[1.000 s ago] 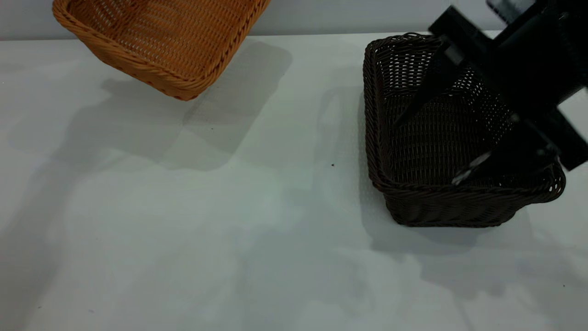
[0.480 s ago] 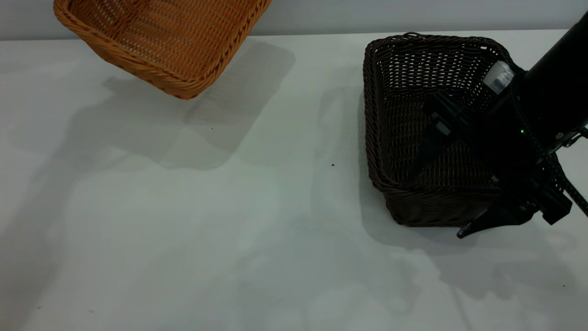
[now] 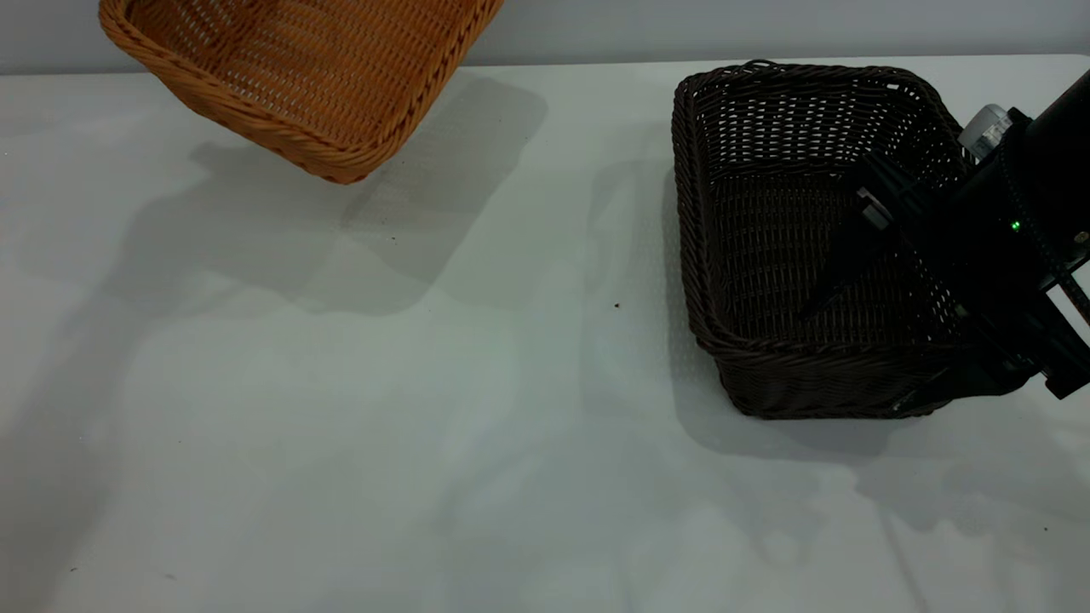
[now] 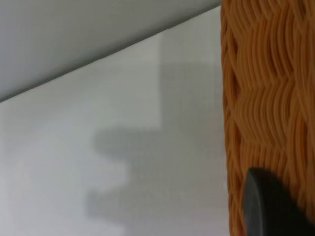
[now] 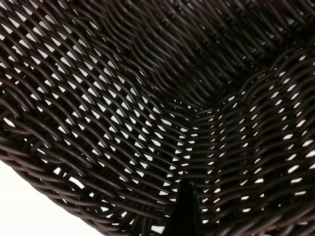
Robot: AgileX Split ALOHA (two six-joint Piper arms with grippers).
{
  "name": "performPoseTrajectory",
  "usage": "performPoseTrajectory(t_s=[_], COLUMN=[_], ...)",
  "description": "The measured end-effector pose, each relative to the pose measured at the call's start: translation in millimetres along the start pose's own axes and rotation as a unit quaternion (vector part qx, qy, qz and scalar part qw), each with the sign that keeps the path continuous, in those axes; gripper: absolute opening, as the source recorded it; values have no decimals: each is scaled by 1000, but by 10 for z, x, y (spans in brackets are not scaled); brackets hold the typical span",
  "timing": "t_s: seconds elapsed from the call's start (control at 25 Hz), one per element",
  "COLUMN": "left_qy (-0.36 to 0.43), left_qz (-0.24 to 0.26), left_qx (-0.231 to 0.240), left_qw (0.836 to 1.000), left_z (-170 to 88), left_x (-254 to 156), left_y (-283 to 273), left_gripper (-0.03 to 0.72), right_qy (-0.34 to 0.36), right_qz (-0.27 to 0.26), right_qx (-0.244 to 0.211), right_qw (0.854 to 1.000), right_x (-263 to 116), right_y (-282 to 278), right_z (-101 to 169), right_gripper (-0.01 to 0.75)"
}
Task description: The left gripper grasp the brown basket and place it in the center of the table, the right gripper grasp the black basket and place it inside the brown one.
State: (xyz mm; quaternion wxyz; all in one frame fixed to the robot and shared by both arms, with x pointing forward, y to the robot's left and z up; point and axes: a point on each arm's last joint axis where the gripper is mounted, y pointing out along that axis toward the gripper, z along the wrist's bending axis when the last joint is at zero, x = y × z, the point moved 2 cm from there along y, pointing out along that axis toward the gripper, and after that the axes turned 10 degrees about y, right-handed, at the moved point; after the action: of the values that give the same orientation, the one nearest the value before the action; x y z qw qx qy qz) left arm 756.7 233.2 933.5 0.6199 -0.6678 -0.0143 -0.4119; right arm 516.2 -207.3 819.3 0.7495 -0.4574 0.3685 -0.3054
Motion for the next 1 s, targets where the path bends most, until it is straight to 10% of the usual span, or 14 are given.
performPoseTrajectory(t_s=[0.32,1.0], left_qy=[0,0], left_qz=[0,17], left_qx=[0,-14], left_qw=[1000,1000], left_z=[1,-31], left_x=[1,-38], left_y=[0,-1], left_gripper=[78,78], right_qy=[3,-48], right_qz=[-57,-187], right_qx=[11,24], right_qw=[998,981], right_x=[128,425], right_y=[-6,-86], right_z=[23,67], right_gripper=[543,97])
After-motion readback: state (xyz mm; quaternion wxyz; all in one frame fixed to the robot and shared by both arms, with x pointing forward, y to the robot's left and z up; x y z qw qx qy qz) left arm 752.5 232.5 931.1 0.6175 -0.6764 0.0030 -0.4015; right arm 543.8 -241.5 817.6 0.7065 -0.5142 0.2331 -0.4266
